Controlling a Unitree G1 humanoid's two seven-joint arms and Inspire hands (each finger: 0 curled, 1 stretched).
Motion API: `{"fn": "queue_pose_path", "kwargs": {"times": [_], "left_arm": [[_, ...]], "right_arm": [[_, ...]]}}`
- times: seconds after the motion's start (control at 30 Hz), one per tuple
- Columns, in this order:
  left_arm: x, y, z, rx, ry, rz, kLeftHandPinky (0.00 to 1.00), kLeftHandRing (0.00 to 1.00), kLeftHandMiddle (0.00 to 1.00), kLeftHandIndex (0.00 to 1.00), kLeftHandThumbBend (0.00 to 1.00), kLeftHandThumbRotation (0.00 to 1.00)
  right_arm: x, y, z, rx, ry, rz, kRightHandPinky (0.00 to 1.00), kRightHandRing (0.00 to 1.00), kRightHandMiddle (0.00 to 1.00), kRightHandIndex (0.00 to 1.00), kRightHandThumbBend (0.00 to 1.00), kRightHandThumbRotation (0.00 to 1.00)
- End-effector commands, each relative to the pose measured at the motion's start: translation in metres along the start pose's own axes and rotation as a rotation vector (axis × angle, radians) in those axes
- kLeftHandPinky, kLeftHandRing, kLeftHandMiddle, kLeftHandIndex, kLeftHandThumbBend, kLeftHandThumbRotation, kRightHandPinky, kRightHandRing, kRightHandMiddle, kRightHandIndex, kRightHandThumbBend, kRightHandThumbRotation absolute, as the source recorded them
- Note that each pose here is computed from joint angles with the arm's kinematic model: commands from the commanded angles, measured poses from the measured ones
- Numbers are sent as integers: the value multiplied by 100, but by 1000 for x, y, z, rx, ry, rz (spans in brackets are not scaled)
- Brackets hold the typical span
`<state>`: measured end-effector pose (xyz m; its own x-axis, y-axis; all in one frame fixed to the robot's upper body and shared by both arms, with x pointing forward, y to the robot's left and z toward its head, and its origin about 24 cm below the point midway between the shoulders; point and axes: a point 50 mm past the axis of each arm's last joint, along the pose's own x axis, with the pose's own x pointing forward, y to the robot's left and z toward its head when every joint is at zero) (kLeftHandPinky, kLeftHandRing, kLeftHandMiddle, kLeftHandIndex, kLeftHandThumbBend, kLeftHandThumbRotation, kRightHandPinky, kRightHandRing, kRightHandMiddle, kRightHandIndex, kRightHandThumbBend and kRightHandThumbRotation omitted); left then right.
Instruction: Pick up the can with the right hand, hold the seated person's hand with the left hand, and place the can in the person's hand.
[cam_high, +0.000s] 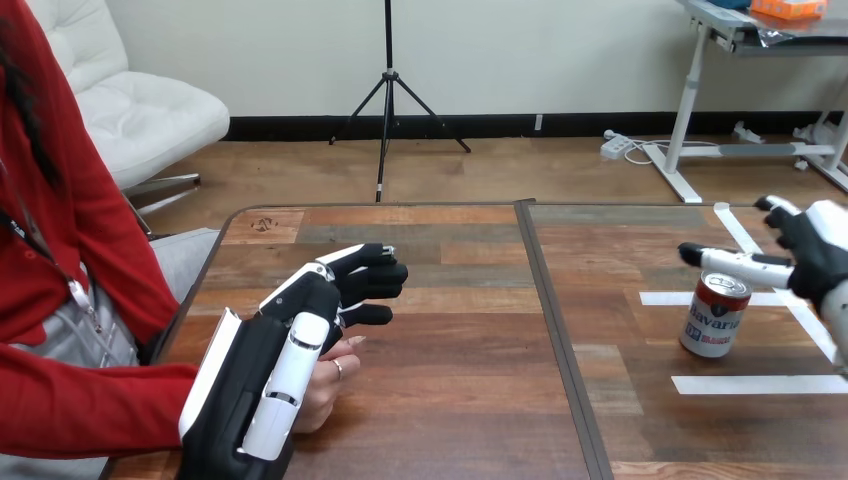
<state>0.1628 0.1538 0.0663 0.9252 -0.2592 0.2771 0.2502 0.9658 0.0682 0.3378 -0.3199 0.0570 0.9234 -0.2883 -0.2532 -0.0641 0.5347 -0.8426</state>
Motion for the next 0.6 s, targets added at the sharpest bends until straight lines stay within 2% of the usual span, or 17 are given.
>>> {"fn": "queue_pose_path", "kwargs": {"times": [0.0,0.57], "left_arm": [[12,3,12,7,-73,-6,70,76,74,74,44,100],[14,6,13,25,-80,-16,65,74,73,74,45,100]], "right_arm": [[2,9,12,11,-40,11,73,91,92,94,100,68],[-1,29,8,16,-26,80,75,91,91,93,100,72]]}}
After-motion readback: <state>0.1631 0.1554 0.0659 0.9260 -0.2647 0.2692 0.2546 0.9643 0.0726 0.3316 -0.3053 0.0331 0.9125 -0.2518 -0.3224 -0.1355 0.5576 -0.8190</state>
